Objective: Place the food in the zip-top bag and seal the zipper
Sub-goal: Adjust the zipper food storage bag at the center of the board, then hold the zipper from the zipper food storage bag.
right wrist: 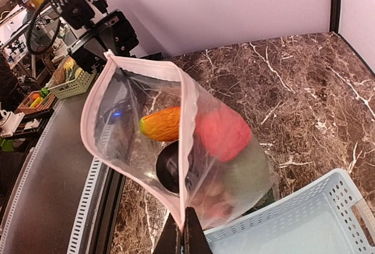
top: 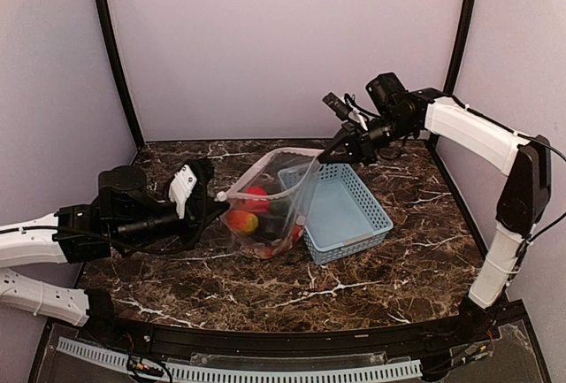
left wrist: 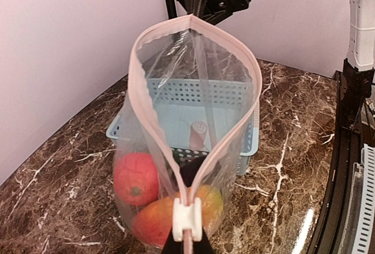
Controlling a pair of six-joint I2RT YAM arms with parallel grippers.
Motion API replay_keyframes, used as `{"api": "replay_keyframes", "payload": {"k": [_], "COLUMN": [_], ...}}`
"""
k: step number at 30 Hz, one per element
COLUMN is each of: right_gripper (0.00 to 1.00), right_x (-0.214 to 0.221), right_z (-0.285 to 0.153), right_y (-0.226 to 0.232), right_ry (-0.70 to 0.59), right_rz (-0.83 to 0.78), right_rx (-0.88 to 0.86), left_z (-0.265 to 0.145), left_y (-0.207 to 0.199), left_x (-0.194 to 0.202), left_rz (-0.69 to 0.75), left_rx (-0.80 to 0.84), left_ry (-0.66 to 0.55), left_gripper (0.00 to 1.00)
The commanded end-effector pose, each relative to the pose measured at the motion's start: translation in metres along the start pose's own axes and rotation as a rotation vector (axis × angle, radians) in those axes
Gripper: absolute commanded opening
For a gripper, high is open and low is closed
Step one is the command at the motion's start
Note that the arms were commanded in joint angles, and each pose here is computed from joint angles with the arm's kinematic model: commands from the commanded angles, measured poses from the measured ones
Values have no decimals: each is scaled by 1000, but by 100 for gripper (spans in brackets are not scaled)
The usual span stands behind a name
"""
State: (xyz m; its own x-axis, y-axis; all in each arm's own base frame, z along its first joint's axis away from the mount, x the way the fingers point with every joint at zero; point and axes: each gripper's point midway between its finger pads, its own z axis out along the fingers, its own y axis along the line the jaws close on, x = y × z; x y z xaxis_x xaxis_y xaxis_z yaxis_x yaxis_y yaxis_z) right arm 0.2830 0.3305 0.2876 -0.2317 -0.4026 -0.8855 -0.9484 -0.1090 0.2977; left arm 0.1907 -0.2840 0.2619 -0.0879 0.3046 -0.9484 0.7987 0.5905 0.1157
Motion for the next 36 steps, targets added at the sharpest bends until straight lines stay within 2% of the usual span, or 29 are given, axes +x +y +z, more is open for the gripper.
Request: {"api": "replay_keyframes", "payload": {"k": [1, 14, 16, 18, 21, 26, 30, 36], "right_gripper": [0, 1, 9, 24, 41, 58, 58, 53], "right_x": [-19, 31, 38, 34, 7, -44, -60, -76], "right_z": [-20, -20, -16, -16, -26, -29, 1, 53], "right_y": [35, 67, 65, 62, 56, 61, 66, 65], "right_ry": [-32, 157, 192, 209, 210, 119, 106, 127], "right_rz": [-41, -15, -5, 1, -70, -199, -226, -267], "right_rx": [-5, -66, -67, -57, 6, 35, 5, 16], "left_z": [-13, -1, 6, 11, 15, 16, 13, 9], "left_y": [18, 20, 15, 8, 3, 0, 1, -1], "left_x": [-10, -22, -21, -20, -24, -27, -30, -39], "left_rz": [46, -3, -2, 4, 4, 17, 14, 26], "left_rx": [-90, -81, -53, -10, 20, 38, 34, 47], "left_ry": [-5, -75, -73, -65, -64, -61, -73, -103], "left_gripper": [1, 1, 1, 1, 1, 1, 1, 1]}}
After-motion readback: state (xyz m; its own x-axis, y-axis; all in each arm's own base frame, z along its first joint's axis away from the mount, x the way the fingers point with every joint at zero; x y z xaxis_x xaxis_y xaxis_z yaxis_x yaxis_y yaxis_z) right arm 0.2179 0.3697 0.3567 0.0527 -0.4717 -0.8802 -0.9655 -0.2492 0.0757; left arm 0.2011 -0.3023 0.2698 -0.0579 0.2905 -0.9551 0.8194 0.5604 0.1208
